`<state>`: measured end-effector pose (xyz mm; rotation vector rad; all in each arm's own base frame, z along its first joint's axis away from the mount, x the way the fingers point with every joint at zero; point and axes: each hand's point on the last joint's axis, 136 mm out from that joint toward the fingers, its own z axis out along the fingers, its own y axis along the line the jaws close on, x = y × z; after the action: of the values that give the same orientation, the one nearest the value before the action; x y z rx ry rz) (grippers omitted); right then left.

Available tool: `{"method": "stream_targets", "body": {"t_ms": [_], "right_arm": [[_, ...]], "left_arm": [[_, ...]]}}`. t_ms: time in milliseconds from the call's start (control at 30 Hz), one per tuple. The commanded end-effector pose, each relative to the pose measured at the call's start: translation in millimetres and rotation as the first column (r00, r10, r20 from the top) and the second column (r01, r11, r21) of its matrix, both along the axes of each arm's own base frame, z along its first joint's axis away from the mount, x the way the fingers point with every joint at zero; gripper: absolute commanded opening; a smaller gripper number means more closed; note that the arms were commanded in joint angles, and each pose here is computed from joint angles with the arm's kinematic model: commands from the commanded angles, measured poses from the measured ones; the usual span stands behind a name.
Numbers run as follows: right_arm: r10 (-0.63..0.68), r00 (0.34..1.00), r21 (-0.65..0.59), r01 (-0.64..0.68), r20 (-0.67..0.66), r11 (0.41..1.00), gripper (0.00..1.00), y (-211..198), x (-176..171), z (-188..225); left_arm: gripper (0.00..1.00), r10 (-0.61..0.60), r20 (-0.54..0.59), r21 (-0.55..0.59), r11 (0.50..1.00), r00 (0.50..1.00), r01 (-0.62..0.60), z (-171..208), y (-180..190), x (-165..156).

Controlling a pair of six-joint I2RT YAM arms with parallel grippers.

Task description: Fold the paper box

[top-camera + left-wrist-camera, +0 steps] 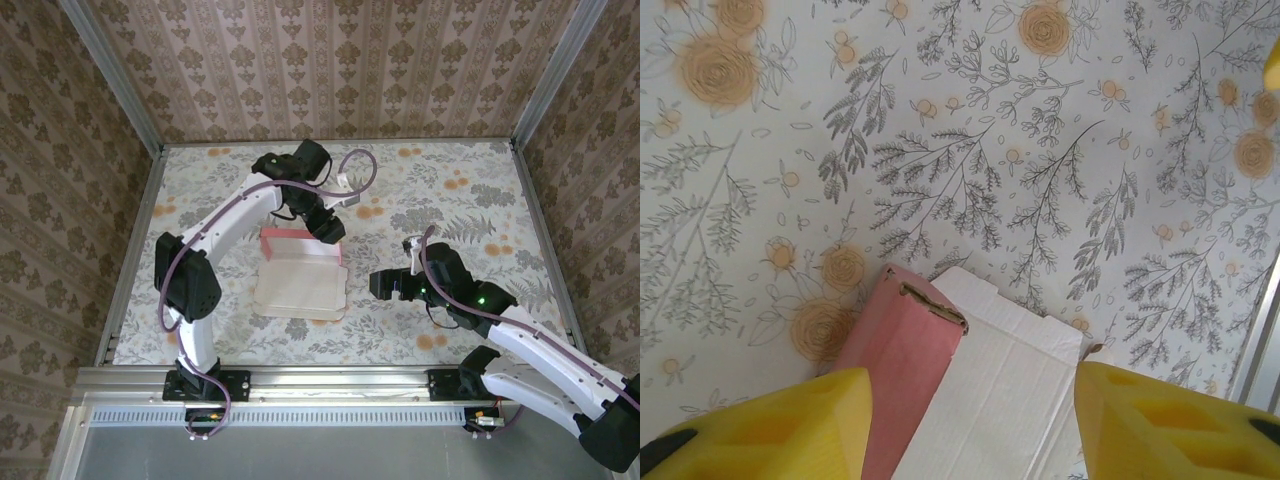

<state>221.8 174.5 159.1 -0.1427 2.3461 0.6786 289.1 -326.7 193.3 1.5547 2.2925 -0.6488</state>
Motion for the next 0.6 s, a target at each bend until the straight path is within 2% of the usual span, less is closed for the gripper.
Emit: {"method": "stream_targets", "body": {"t_ms": [0, 167, 300, 367, 567], "right_arm": [[0.006, 1.0, 0.023, -0.006, -0.006, 1.0, 1.0, 3.1, 0.3, -0.1], [0.006, 1.0, 0.018, -0.006, -0.006, 1.0, 1.0, 2.4, 0.0, 0.9], [0.008, 1.0, 0.014, -0.008, -0.009, 1.0, 1.0, 1.8, -0.8, -0.5], [0.007, 1.0, 0.014, -0.007, -0.011, 1.0, 1.0, 1.7, -1.0, -0.8], [0.007, 1.0, 0.011, -0.007, -0.011, 1.0, 1.0, 1.2, -0.9, -0.8]], "left_arm": [[0.59, -0.077, 0.04, -0.008, 0.997, 0.996, 0.078, 7.0, 1.5, -2.7], [0.63, -0.173, 0.058, -0.015, 0.985, 0.983, 0.174, -3.3, -6.7, -2.1], [0.64, -0.21, 0.069, 0.013, 0.978, 0.975, 0.21, -15.4, -13.2, 2.8], [0.67, -0.231, 0.06, 0.034, 0.973, 0.971, 0.23, -23.0, -16.3, 2.5], [0.66, -0.279, 0.035, 0.108, 0.956, 0.96, 0.274, -47.6, -20.7, 2.9]]}}
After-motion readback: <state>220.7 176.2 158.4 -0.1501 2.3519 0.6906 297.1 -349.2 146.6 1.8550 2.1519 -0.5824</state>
